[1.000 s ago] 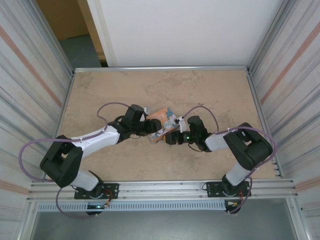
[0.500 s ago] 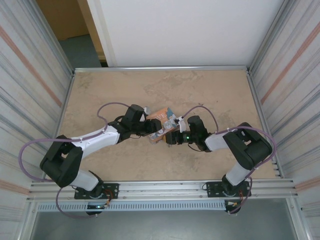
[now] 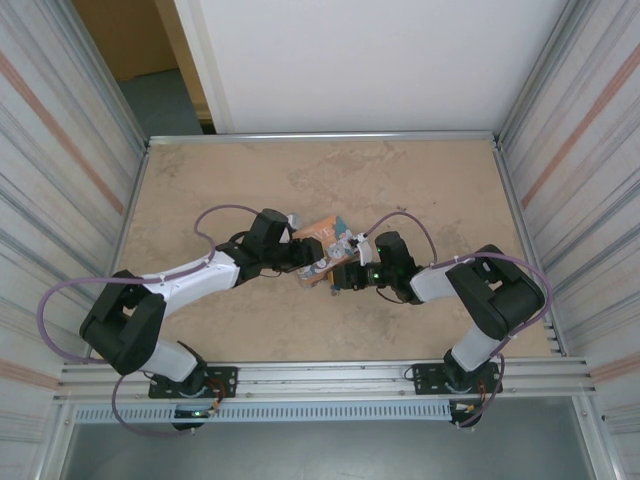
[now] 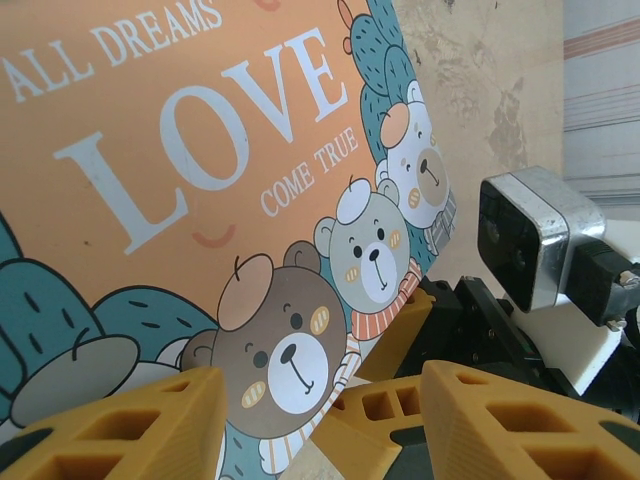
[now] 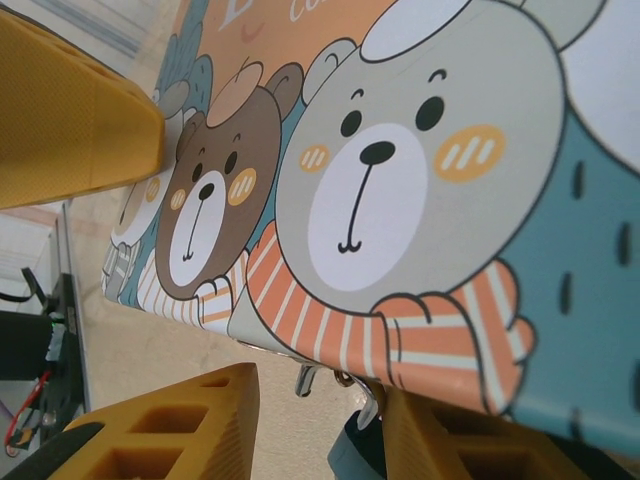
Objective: Unlock a padlock with a key
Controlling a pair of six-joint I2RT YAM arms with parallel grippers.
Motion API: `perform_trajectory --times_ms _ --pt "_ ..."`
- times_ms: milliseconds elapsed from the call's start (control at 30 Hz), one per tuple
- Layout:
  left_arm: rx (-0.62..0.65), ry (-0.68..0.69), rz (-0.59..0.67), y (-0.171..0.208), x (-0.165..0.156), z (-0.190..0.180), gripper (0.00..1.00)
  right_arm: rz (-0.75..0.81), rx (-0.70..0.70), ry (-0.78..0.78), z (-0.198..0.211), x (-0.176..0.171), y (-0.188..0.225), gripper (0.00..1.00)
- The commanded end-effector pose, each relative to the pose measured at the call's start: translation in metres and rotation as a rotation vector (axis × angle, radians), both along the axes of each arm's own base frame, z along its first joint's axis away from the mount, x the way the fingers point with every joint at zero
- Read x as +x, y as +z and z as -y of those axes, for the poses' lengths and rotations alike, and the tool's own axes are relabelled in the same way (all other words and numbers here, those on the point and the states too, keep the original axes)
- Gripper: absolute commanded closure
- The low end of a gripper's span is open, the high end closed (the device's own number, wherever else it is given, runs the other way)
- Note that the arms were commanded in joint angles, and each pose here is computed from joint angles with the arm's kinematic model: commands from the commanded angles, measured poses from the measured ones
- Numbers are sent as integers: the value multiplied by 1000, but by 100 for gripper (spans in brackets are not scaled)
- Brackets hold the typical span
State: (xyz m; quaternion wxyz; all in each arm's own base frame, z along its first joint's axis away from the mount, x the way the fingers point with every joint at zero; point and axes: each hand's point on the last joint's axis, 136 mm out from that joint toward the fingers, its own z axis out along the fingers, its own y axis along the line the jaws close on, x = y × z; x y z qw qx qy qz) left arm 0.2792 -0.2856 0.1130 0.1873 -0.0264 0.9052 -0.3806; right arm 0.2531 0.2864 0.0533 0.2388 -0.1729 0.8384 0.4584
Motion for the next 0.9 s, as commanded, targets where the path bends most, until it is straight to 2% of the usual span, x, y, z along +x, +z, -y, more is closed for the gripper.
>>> perform_trajectory --times_ms 0,200,500,867 --pt "19 -7 -37 -10 -8 -5 46 18 15 49 -4 -9 4 67" --pt "20 -6 -38 -10 -8 -5 46 13 -1 50 -2 -11 0 75" --pt "30 -2 -39 -12 -8 -7 46 6 -24 17 6 -10 -5 99" --pt "29 -3 -49 -15 -17 -7 46 -68 20 -131 21 1 -2 100"
